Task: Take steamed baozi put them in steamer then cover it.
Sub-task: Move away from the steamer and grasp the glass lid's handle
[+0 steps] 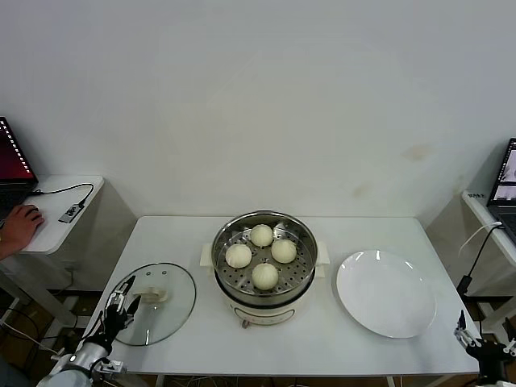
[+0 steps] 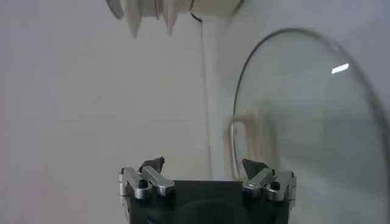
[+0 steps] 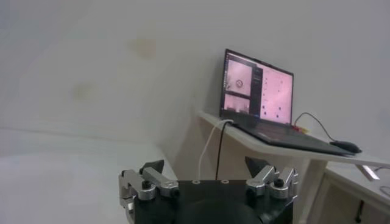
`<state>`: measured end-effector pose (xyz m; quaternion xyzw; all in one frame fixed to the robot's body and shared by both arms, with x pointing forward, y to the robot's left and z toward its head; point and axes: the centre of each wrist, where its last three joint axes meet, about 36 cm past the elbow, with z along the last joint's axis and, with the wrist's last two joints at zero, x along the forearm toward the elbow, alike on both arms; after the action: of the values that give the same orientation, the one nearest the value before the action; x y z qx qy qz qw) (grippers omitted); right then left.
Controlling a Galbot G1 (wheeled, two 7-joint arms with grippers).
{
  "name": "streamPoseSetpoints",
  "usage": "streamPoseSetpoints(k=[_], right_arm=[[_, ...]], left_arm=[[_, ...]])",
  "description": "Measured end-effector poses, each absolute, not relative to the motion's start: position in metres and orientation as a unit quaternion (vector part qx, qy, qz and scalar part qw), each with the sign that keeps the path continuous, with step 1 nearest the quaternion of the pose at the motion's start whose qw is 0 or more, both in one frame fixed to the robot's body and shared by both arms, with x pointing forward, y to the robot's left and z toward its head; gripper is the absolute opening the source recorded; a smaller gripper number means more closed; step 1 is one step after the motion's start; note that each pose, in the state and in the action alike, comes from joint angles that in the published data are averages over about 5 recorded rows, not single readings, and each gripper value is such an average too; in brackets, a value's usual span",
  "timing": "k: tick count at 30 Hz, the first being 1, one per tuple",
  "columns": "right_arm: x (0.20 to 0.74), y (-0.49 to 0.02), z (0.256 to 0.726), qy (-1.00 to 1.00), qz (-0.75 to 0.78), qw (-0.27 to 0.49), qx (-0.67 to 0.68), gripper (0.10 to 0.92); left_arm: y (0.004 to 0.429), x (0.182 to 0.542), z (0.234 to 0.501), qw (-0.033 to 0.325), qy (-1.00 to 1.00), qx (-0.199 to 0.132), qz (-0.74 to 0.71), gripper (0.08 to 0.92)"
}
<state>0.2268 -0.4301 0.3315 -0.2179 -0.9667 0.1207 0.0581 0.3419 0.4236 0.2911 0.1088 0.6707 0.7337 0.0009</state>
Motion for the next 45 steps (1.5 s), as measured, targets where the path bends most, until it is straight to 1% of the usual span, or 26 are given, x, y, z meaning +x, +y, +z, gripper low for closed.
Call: streamPoseSetpoints(k=[8, 19, 22, 26, 38, 42, 45], right_arm=[[0.223, -0.432, 0.328, -0.965, 0.122, 0.063, -0.222, 0.823], [0.224, -0.429, 0.324, -0.965, 0.121, 0.065, -0.222, 0.823], [0.224, -0.429, 0.323, -0.965, 0.121, 0.066, -0.222, 0.823], [0.224, -0.429, 0.322, -0.965, 0.122, 0.067, -0.222, 0.823], [0.226, -0.424, 0.32, -0.968, 0.117, 0.067, -0.214, 0.823], [0.228, -0.419, 0.32, -0.97, 0.114, 0.064, -0.206, 0.823], [0.23, -0.415, 0.321, -0.972, 0.111, 0.062, -0.199, 0.823]], left_arm=[[0.422, 0.364, 0.287, 0.002, 0.668, 0.114, 0.736, 0.823], [0.416, 0.384, 0.281, 0.003, 0.671, 0.117, 0.732, 0.823], [0.415, 0.388, 0.279, 0.0, 0.673, 0.118, 0.73, 0.792], [0.415, 0.391, 0.276, -0.004, 0.674, 0.119, 0.729, 0.688], [0.42, 0.39, 0.267, -0.015, 0.68, 0.117, 0.724, 0.342], [0.423, 0.389, 0.27, -0.013, 0.684, 0.11, 0.721, 0.221], [0.424, 0.388, 0.277, -0.007, 0.686, 0.101, 0.72, 0.16]])
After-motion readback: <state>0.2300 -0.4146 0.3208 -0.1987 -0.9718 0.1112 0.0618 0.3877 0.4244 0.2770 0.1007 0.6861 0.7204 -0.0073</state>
